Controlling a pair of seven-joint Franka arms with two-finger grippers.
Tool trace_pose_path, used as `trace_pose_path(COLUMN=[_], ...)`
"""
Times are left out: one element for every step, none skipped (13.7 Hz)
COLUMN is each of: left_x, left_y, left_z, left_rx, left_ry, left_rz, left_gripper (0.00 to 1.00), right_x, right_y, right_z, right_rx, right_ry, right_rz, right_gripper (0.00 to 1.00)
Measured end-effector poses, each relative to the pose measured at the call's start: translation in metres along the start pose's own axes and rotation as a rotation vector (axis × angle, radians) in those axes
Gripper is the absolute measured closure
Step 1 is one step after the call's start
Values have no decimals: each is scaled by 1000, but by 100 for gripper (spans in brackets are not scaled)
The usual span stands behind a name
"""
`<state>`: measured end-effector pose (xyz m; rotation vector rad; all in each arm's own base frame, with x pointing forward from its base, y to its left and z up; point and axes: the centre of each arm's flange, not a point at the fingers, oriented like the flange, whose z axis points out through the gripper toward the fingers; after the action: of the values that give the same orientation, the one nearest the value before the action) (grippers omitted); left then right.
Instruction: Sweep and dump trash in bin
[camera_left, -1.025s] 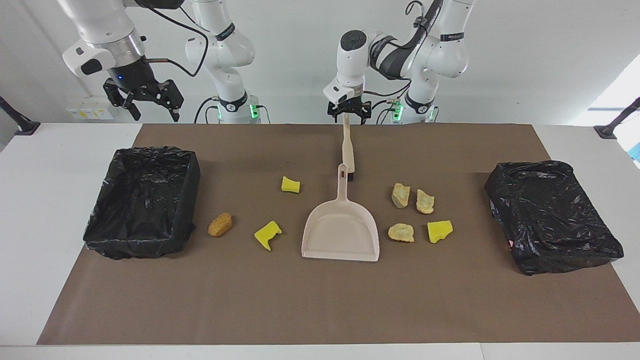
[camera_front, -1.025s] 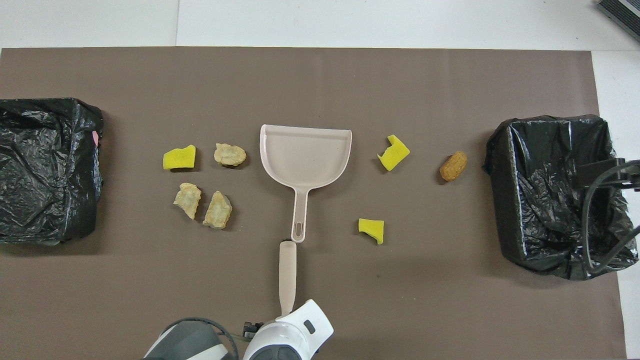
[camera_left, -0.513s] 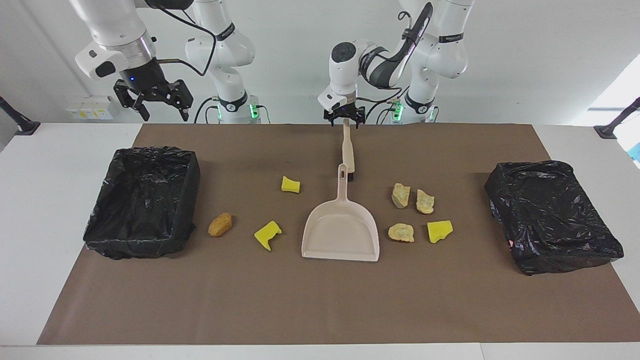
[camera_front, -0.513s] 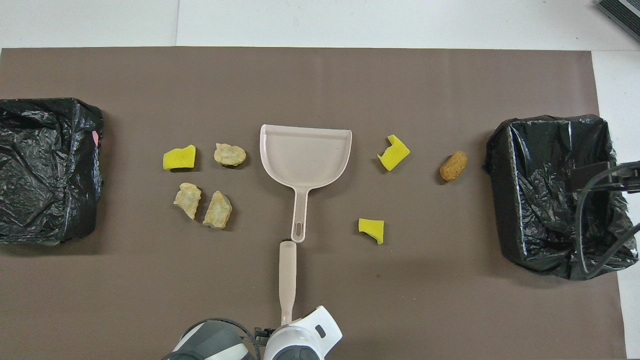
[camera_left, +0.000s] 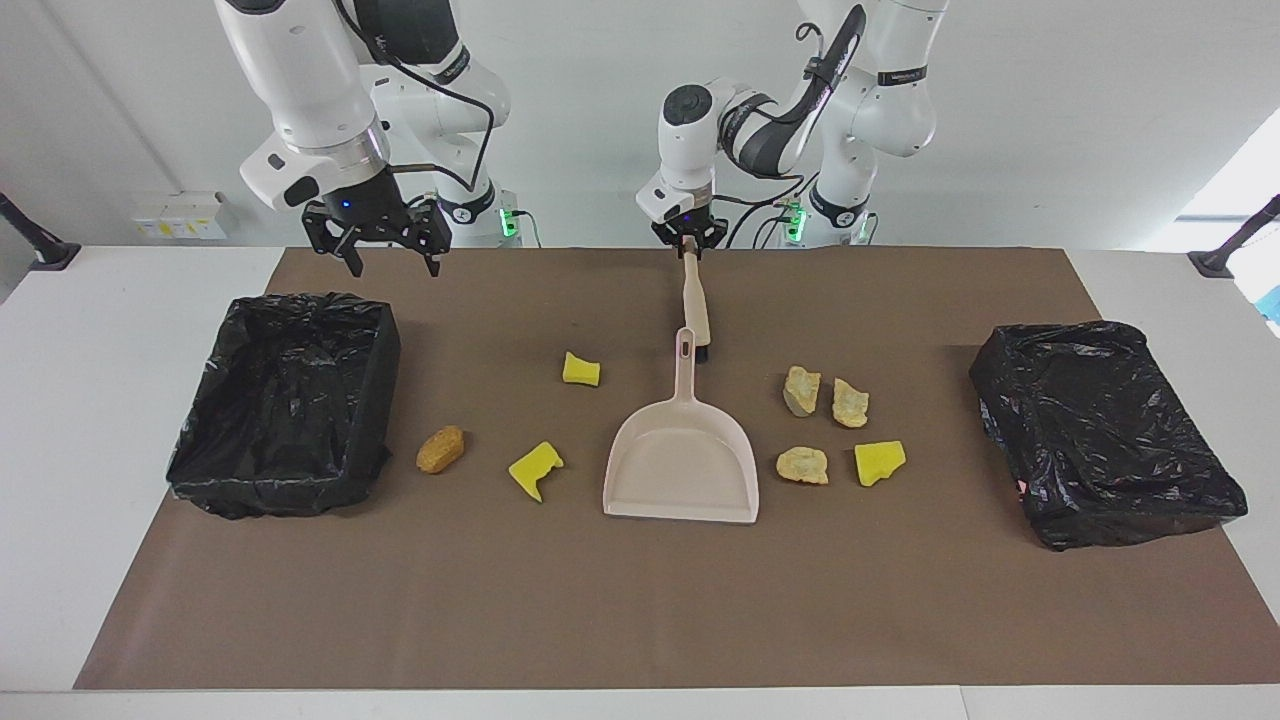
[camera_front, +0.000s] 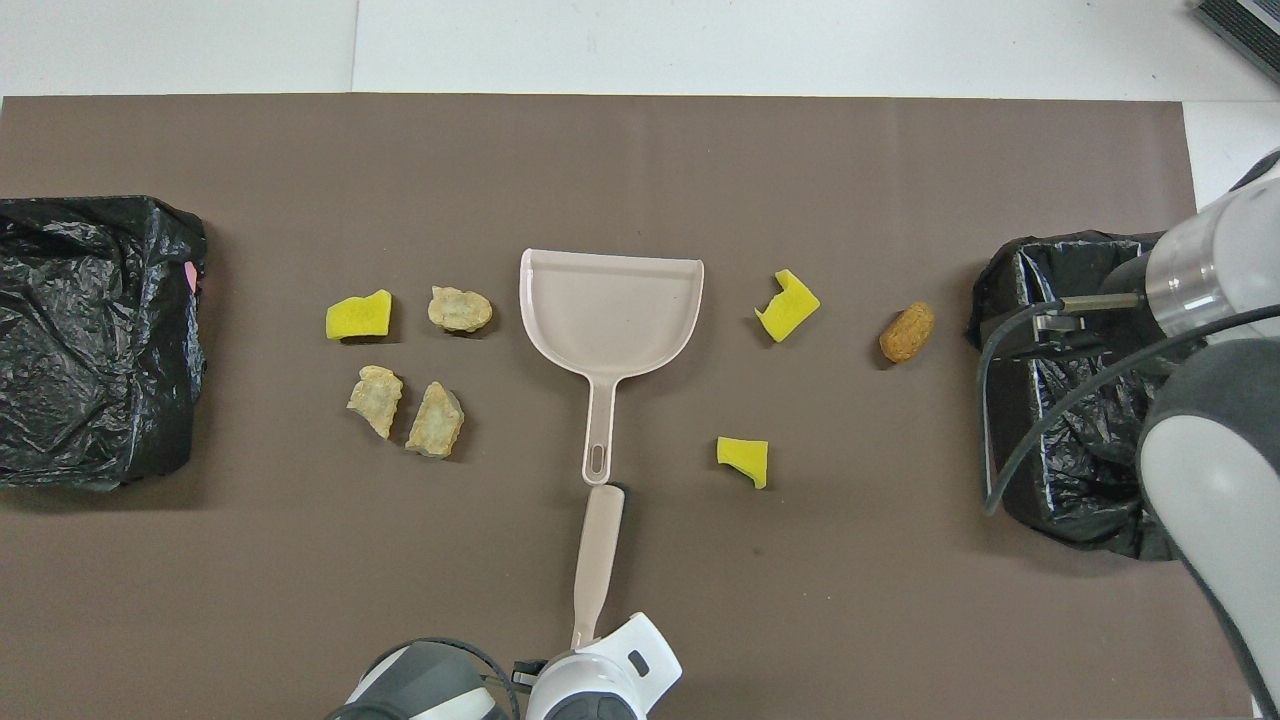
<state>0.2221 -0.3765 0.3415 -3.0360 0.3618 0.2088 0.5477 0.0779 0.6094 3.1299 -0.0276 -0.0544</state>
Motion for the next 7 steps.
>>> trace_pose_path(left_x=[0,0,2,4,8,14,20], left_y=[0,-1,-1,-3,-6,-11,-17], left_z=[0,0,-1,-5,-13,-25,-37], left_rx=[0,0,0,2,9,17,22], left_ry=[-1,-1,-3,-9,-24,-41,-54], left_rz=[-1,-3,-6,-12,-25,-42,-58], left_gripper=[73,73,73,73,73,73,73], right_x=[2,5,8,12,17,21,25], right_y=[-6,-14,-23,-33,-45,-55,-64], right_z=[2,5,10,17,25,34,44], right_rx=[1,2,4,7,11,18,32], right_ry=[7,12,18,25,29,31,32], right_rz=[10,21,32,43,51,59,72], right_gripper=[0,0,0,0,0,0,0])
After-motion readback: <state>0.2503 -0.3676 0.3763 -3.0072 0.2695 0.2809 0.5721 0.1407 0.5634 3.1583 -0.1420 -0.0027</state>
